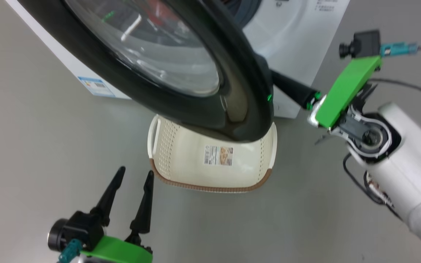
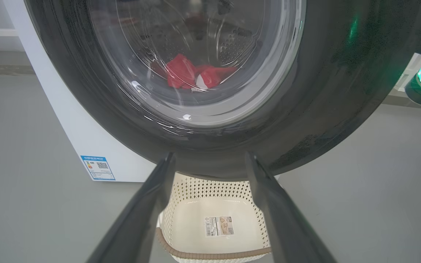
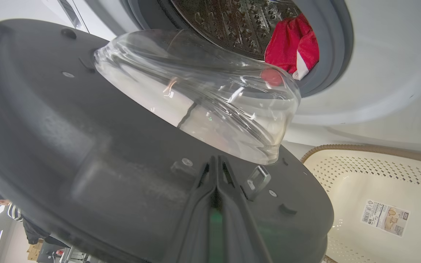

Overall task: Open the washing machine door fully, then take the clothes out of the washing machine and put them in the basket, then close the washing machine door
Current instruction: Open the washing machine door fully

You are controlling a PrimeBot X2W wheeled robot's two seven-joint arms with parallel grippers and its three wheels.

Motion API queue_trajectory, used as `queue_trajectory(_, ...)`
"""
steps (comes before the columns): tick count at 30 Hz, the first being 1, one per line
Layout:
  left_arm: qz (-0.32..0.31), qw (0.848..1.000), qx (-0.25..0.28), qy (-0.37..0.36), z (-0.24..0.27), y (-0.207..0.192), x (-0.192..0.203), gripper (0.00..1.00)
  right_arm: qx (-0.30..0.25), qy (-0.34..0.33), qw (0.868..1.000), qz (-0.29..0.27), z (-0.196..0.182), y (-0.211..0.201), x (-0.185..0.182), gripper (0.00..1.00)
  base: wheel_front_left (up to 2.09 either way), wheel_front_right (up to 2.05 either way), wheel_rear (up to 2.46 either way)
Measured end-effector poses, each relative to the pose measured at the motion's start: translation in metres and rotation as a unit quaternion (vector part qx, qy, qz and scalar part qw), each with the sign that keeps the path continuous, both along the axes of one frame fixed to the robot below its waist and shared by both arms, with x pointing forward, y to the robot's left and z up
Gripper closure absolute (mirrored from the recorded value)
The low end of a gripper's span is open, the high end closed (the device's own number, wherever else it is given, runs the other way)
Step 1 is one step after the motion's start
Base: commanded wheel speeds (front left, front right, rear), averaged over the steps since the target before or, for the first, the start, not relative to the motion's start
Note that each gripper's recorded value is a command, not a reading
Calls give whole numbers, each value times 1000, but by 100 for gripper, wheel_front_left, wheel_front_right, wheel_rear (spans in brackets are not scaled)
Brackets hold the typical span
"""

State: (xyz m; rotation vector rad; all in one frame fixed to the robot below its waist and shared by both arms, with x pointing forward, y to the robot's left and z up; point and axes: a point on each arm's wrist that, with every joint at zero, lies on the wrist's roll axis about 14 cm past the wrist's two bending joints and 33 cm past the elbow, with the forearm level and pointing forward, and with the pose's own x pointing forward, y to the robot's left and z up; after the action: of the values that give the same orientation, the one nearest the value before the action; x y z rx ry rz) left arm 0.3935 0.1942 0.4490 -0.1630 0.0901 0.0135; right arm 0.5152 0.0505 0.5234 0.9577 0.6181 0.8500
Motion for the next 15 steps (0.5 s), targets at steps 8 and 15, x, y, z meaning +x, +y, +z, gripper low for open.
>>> queue_trajectory(8, 11, 1000, -2, -14, 13, 5, -22, 0, 0, 8, 999, 32, 5, 9, -42, 100, 0, 0, 0)
queue_trajectory(15, 21, 999, -2, -25, 21, 10, -32, 0, 20, -4, 997, 80, 24, 36, -73, 100, 0, 0, 0)
